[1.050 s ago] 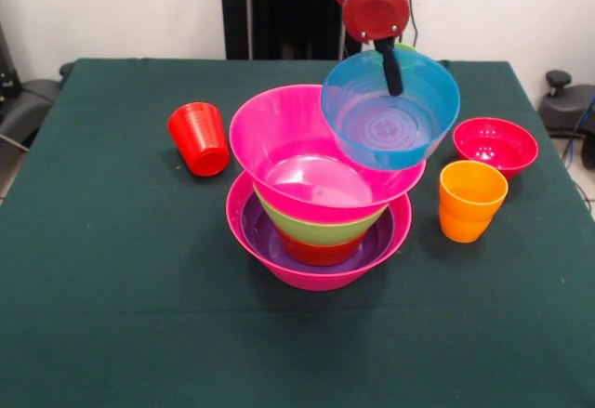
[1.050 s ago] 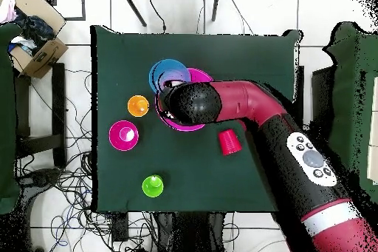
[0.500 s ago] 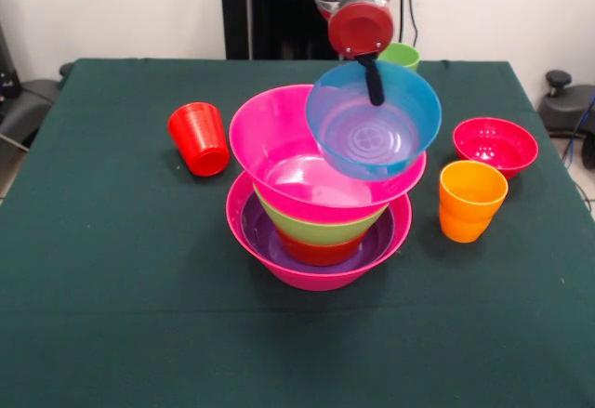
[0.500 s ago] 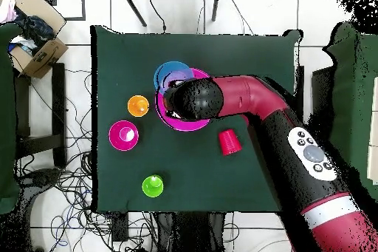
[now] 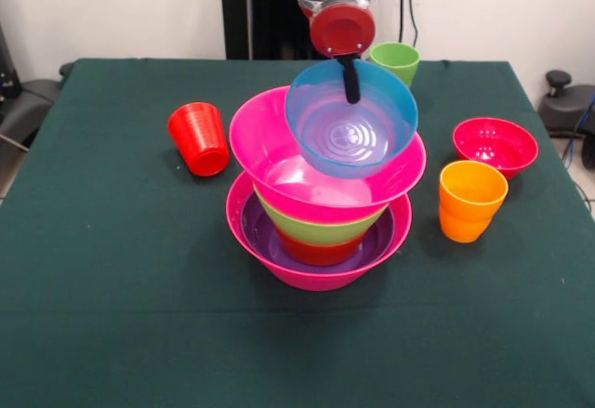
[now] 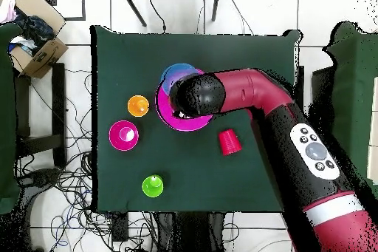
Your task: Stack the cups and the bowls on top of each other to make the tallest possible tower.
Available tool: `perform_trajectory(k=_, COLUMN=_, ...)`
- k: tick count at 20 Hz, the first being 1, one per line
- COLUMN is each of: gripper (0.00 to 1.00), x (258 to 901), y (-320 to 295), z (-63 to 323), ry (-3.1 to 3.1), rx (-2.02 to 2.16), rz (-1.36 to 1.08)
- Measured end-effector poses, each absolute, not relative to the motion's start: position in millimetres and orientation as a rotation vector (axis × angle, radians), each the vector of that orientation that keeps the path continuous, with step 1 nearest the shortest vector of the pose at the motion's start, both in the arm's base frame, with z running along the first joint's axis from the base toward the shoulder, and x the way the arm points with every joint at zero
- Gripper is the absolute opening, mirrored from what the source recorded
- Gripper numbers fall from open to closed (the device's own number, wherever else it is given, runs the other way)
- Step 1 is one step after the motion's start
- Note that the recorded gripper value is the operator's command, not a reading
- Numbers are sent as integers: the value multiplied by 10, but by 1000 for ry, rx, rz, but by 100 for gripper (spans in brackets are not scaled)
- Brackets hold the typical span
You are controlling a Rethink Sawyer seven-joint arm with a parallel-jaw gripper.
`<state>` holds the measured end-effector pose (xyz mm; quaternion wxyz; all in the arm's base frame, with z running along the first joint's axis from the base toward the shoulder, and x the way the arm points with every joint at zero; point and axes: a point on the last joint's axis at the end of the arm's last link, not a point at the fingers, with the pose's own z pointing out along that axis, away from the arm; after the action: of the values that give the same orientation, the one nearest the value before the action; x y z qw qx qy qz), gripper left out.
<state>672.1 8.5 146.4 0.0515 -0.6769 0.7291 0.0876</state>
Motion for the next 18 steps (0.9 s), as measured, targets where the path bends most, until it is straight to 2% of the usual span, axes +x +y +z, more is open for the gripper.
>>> perform_trajectory(k=12, gripper=0, x=6786, y=54, z=1502, ry=2199, rx=-2131, rz=217)
perform_trajectory(k=13, gripper=100, x=6787, y=70, z=1511, ry=2196, rx=-2136, rz=220)
perform_trajectory(k=18, gripper=100, x=6795, y=106, z=1529, ry=2186, rx=-2140, rz=223)
